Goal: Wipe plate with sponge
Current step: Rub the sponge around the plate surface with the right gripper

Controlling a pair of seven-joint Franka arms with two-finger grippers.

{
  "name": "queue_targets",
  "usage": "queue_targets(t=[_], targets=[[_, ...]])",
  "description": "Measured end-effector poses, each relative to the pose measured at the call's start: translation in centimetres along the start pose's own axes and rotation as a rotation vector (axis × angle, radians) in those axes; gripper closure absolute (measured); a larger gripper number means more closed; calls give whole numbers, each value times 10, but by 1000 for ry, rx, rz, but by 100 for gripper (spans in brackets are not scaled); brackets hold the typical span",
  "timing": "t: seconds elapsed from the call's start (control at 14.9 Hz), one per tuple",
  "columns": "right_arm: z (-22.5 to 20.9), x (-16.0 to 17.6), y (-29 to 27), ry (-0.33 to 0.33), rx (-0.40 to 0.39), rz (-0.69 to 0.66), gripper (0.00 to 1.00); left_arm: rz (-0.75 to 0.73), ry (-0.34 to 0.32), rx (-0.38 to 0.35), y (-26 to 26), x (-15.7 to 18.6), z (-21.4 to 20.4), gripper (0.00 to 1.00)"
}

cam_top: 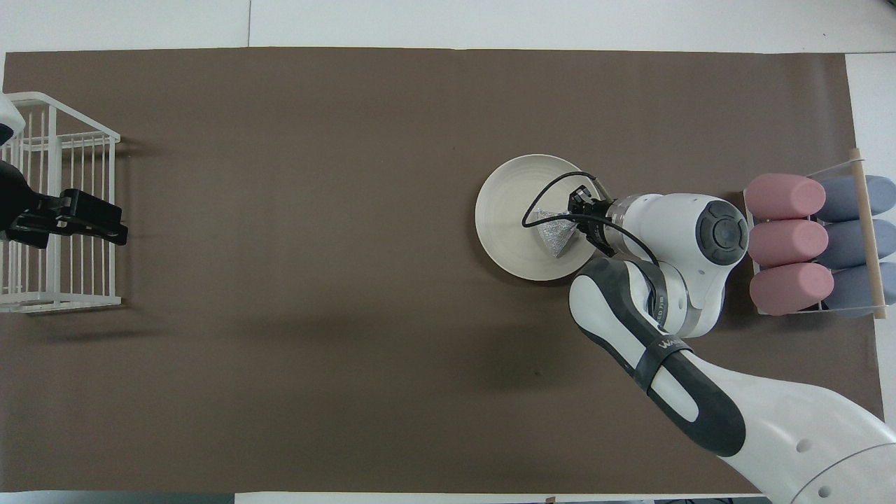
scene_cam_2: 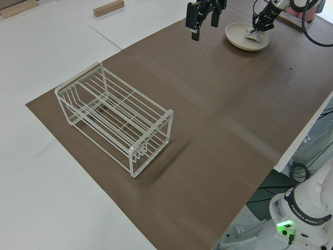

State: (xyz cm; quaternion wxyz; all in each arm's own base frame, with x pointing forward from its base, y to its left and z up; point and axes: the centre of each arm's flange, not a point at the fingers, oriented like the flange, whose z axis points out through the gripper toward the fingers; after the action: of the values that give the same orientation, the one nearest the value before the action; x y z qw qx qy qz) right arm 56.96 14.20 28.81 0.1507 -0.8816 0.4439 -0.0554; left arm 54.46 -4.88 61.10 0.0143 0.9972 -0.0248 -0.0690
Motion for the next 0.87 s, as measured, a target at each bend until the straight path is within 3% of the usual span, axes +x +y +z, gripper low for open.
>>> queue_targets(t=[0.2, 0.61, 0.87], targets=[[2, -14, -6, -8, 0, -3, 90, 0, 3, 0, 0, -1, -1, 0], [11, -81, -27, -45, -6, 36, 90, -1, 15, -1, 0, -1, -3, 0], [11, -83, -28, -46, -6, 56, 90, -3, 19, -1, -1, 0, -2, 0]])
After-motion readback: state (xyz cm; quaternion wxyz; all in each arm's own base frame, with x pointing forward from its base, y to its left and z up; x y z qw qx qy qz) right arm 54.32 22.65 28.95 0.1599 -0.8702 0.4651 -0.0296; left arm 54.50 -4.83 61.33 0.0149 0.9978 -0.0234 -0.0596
